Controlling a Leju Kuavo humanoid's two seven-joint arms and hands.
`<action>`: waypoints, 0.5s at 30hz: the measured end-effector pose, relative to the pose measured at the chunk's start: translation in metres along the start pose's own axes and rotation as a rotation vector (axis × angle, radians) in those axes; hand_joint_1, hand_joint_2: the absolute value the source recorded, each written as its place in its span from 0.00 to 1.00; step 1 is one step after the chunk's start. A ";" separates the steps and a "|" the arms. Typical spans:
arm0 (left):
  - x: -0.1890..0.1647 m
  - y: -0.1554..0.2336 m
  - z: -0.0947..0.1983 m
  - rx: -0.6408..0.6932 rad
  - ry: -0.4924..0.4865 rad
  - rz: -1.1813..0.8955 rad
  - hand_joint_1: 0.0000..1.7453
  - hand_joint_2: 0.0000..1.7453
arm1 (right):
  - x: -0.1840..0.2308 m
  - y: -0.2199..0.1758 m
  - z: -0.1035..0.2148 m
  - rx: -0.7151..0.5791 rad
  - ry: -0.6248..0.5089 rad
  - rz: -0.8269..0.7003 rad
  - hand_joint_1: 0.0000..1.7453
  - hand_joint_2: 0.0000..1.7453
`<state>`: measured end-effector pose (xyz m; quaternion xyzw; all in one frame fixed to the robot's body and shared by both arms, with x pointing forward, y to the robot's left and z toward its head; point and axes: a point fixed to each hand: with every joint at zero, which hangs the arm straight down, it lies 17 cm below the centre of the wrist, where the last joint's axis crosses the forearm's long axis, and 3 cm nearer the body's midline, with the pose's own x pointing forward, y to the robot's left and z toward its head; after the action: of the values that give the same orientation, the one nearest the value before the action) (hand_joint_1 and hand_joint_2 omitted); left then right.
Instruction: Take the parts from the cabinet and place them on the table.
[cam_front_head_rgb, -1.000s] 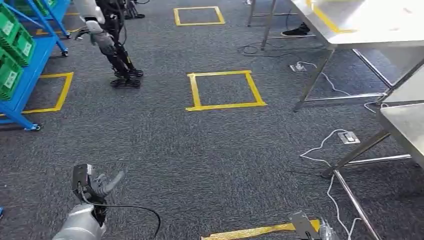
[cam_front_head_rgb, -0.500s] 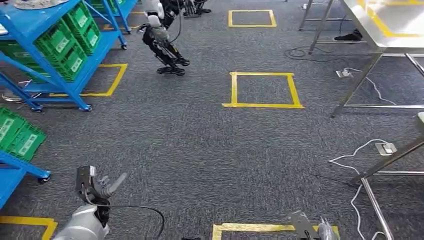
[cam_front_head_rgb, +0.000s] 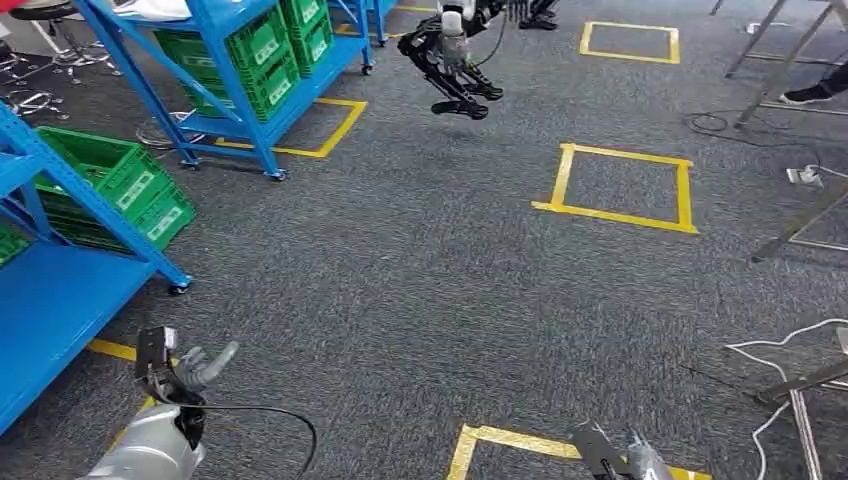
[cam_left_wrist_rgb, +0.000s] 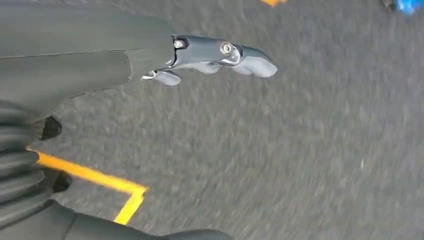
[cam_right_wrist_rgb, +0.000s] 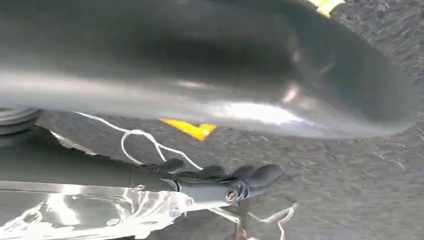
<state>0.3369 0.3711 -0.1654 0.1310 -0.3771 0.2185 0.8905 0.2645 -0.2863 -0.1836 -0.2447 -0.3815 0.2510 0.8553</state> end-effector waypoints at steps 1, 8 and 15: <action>0.002 0.000 -0.001 -0.001 -0.005 0.002 0.00 0.00 | -0.001 0.000 0.000 0.000 0.004 -0.002 0.00 0.00; -0.007 0.000 0.002 -0.008 0.011 -0.001 0.00 0.00 | -0.002 0.000 0.000 -0.001 0.005 -0.003 0.00 0.00; -0.014 -0.004 0.005 -0.005 0.006 -0.017 0.00 0.00 | -0.005 0.000 0.002 -0.011 0.016 -0.013 0.00 0.00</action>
<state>0.3270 0.3609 -0.1721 0.1314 -0.3737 0.2104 0.8938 0.2604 -0.2893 -0.1848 -0.2490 -0.3777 0.2415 0.8585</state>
